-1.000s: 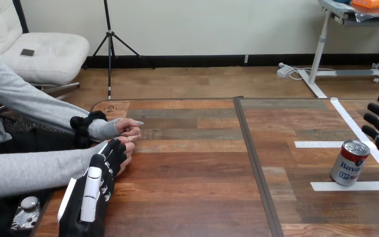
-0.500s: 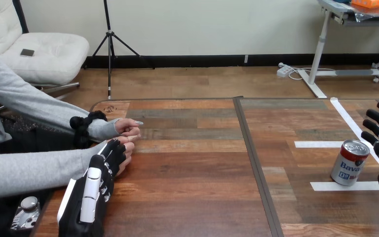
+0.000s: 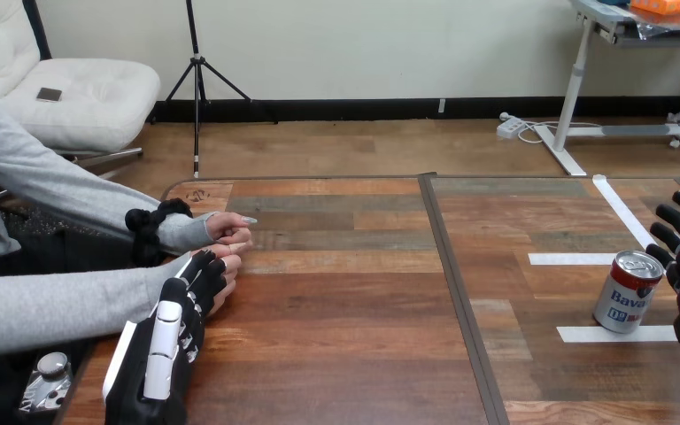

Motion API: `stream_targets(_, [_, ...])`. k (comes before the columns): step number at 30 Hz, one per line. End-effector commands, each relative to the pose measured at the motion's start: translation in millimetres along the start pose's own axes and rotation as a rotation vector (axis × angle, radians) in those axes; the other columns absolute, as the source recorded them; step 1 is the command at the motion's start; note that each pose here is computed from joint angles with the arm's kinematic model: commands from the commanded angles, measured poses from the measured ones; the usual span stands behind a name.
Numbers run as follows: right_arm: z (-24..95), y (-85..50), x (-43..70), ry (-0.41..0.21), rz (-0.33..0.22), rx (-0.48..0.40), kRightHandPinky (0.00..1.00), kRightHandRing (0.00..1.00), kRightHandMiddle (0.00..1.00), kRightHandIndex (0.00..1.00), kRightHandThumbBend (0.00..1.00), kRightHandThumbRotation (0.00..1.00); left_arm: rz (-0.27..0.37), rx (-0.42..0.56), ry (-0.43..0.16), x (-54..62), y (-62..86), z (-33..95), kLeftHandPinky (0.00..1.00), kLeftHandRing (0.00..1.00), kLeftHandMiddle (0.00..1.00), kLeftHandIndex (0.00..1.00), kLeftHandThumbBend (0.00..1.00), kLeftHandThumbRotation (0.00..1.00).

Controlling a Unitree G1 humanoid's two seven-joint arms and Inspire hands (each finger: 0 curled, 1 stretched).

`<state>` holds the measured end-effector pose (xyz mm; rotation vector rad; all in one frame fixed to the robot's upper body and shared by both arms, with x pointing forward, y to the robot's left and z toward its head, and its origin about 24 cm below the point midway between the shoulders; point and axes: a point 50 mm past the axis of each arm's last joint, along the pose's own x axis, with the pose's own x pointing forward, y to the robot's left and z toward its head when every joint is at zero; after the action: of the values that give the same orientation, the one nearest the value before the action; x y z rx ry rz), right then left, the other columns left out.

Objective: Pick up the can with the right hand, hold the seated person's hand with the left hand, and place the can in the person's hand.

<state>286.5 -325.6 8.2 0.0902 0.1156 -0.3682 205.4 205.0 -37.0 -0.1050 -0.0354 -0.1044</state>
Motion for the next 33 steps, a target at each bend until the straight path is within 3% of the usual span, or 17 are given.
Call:
stream_targets(1, [21.6, 21.4, 15.2, -0.06, 0.055, 0.023, 0.93, 0.93, 0.9, 0.91, 0.84, 0.98, -0.043, 0.043, -0.091, 16.5, -3.4, 19.6, 0.98, 0.92, 0.9, 0.9, 0.6, 1.0])
stream_targets(20, [11.5, 27.0, 12.5, -0.019, 0.075, 0.024, 0.95, 0.94, 0.92, 0.93, 0.82, 0.95, -0.039, 0.035, -0.093, 16.3, -3.1, 19.6, 0.96, 0.92, 0.9, 0.9, 0.59, 1.0])
stream_targets(33, [5.8, 30.5, 11.1, 0.008, 0.095, 0.044, 0.99, 0.96, 0.94, 0.94, 0.89, 0.88, -0.038, 0.042, -0.09, 16.0, -2.0, 19.7, 0.96, 0.92, 0.9, 0.9, 0.59, 1.0])
